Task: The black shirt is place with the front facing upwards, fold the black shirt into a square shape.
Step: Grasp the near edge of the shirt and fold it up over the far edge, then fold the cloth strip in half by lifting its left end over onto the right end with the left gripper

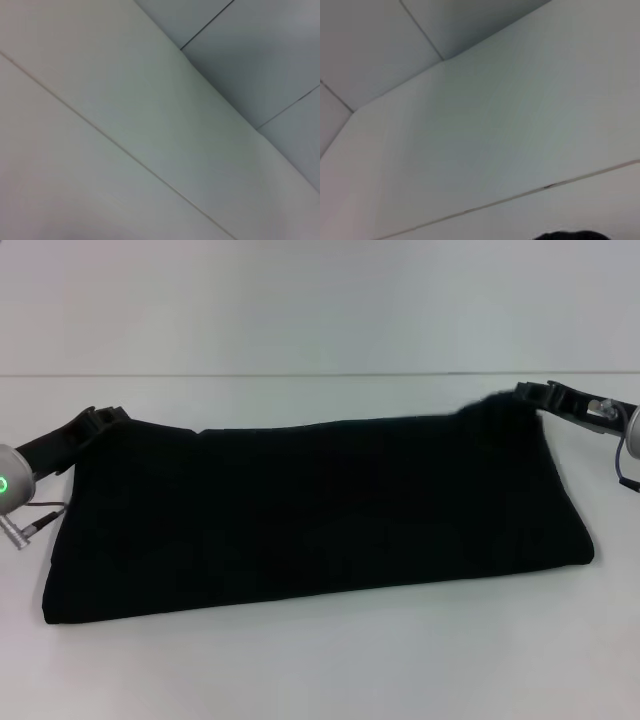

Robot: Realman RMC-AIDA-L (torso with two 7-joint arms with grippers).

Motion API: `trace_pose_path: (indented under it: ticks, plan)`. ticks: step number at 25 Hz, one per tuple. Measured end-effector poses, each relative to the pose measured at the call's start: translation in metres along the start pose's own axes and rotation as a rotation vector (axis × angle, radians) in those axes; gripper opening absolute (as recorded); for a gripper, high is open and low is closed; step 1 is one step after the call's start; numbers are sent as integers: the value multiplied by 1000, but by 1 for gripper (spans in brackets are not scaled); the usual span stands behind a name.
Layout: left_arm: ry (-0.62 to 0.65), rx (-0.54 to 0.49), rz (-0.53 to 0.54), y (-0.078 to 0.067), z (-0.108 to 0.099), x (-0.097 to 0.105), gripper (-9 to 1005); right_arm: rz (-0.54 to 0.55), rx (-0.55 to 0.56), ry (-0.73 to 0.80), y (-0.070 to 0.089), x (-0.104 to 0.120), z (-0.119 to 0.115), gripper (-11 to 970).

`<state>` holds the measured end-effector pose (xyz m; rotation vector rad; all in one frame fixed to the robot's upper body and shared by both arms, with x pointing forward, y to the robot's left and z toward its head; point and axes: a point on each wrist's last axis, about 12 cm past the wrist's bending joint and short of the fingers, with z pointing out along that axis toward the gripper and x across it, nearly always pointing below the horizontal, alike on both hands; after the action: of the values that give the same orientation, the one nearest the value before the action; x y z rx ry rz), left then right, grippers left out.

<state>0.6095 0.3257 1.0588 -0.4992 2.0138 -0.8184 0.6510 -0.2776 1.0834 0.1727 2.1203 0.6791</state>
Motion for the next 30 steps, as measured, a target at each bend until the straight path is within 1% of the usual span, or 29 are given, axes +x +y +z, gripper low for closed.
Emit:
trace_pose_path:
  ticks: [2,8,11,13,14,15,16,18,20,21,22,25,27,30]
  plan:
    - [-15,-17,-1,1,2,4,176,18,16,-14,-3,2,-1,181]
    - [-30,-54,-38,10,0,10,388,84,25,-63,-16,10,-9,440]
    - [-26,-30,-37,15,-9,7,510,89,-31,-76,-20,12,-19,564]
    - [-26,-19,-36,16,-12,5,592,54,-103,-87,-23,12,-29,646]
    - [-27,12,-38,23,-24,-2,633,35,-132,-93,-23,12,-33,672]
    - [-25,26,-41,24,-28,-4,640,-2,-174,-98,-23,14,-39,698]
    - [-30,22,-54,33,-38,-9,646,-45,-215,-102,-22,15,-44,724]
    - [-30,22,-85,41,-49,-13,660,-150,-293,-97,-18,19,-52,776]
    - [-18,30,-127,47,-60,-16,673,-286,-385,-73,-11,26,-58,776]
    - [28,55,-169,52,-73,-19,679,-379,-430,-55,-7,32,-60,777]
    - [28,55,-169,52,-73,-19,686,-447,-469,-42,-3,37,-62,777]
    - [137,113,-217,53,-94,-21,706,-616,-554,5,7,55,-62,777]
    - [218,155,-247,53,-111,-20,886,-690,-584,32,12,65,-59,776]
    - [298,168,-303,55,-131,-16,898,-803,-617,52,20,81,-54,776]
